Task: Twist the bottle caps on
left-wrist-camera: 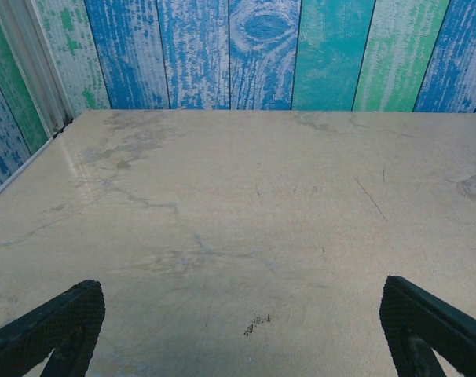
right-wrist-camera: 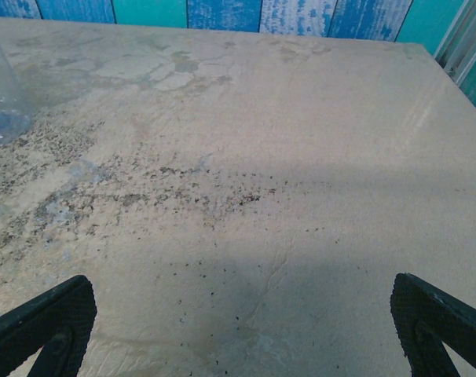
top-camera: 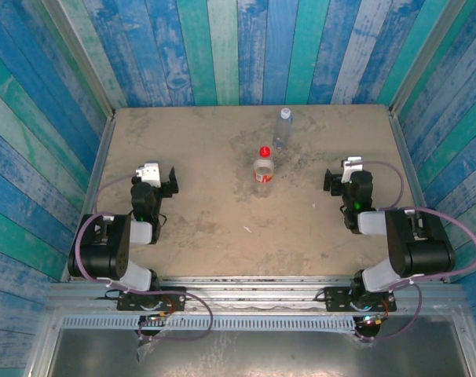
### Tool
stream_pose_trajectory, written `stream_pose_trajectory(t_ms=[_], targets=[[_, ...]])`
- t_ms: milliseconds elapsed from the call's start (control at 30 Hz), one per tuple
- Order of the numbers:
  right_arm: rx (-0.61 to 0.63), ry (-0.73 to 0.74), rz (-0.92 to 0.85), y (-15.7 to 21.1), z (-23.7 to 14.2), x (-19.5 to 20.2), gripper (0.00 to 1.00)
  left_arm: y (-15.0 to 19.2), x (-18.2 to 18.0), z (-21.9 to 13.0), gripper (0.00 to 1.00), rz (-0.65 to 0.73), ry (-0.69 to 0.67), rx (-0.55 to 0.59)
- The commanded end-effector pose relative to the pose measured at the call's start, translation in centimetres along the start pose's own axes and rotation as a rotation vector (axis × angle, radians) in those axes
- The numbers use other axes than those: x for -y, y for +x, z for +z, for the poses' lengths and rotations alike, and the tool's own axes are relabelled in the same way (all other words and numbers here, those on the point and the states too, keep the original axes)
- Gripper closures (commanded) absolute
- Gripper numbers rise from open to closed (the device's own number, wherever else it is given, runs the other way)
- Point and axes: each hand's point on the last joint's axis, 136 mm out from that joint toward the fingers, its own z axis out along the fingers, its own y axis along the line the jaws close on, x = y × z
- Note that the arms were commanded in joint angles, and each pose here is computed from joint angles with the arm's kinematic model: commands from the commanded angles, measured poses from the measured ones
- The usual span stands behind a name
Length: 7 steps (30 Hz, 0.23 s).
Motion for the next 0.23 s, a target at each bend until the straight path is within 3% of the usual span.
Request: stream_pose_trajectory(t_ms=[0, 200], targets=[[0.037, 0.0, -0.006, -1.25, 0.09, 0.12, 0.0, -0.43, -0.27, 0.45, 0.06, -0.011, -0.013, 0.013], [0.038, -0.001, -0.006, -1.29, 0.07, 0.09, 0.0, -0.51, -0.32, 0.32, 0.06, -0.013, -0.015, 0.018]])
